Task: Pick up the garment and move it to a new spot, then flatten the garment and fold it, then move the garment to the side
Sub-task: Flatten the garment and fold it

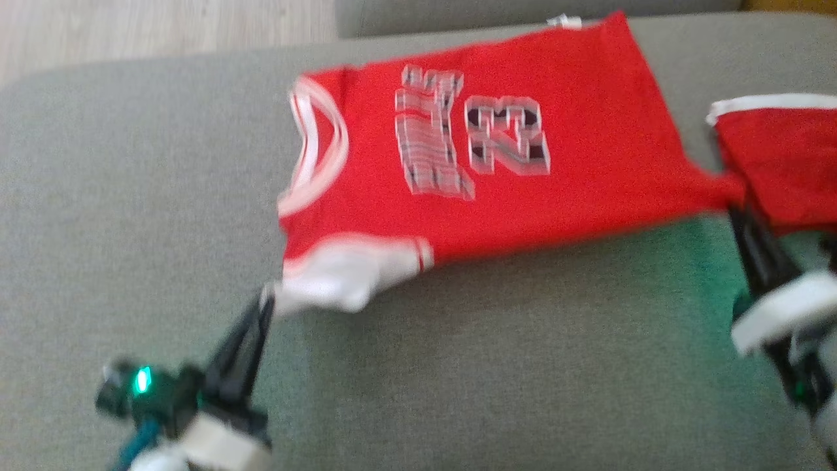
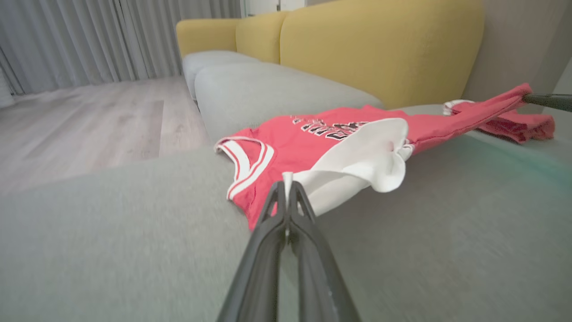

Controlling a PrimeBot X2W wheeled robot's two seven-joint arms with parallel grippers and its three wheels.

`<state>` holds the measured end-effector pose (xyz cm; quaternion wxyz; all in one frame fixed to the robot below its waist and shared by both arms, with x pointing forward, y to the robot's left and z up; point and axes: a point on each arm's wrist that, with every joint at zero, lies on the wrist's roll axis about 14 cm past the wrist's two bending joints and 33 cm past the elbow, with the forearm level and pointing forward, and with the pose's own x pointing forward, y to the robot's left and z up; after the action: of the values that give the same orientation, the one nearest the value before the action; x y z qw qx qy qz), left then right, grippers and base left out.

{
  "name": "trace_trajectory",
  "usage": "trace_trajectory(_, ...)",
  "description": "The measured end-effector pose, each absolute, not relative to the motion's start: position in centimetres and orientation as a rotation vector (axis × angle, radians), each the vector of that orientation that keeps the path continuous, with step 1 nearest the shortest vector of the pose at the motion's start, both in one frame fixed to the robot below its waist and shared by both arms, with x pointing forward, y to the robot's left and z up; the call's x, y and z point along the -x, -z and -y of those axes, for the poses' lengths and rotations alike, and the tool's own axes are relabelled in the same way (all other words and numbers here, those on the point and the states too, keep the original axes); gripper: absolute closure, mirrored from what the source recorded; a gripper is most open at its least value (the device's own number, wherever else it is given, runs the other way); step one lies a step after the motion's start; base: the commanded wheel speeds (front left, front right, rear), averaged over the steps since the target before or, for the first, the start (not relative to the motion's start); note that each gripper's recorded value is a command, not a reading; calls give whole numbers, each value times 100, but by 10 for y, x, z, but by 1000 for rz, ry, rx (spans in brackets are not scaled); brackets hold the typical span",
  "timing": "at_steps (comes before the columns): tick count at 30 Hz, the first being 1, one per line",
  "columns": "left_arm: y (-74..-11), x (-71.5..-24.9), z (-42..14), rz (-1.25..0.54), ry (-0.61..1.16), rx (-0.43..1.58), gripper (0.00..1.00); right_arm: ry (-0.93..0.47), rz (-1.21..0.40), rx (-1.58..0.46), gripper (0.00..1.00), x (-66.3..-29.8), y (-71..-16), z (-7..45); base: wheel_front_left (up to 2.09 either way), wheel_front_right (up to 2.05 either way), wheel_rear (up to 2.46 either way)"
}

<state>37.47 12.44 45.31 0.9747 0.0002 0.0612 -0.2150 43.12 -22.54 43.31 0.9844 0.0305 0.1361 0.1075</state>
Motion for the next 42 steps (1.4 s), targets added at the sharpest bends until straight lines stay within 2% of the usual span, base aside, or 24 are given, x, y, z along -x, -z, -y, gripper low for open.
trace_trajectory(8,-428,-304,-117,-259,411,94,100,-159,-305,-93,100,-364,-420,240,0,0,0)
trace_trajectory(14,-428,-290,-117,-279,398,114,100,-133,-321,-117,100,-344,-415,239,0,0,0)
trace_trajectory(19,-437,-310,-119,-238,390,98,100,-106,-337,-152,100,-351,-415,237,0,0,0)
trace_trajectory(27,-468,-387,-115,-104,405,15,100,-92,-346,-163,100,-388,-417,238,0,0,0)
trace_trajectory(33,-461,-426,-110,-118,445,-23,100,-112,-347,-155,100,-422,-415,227,0,0,0)
trace_trajectory(42,-452,-466,-107,-110,462,-93,100,-100,-341,-135,100,-448,-404,229,0,0,0)
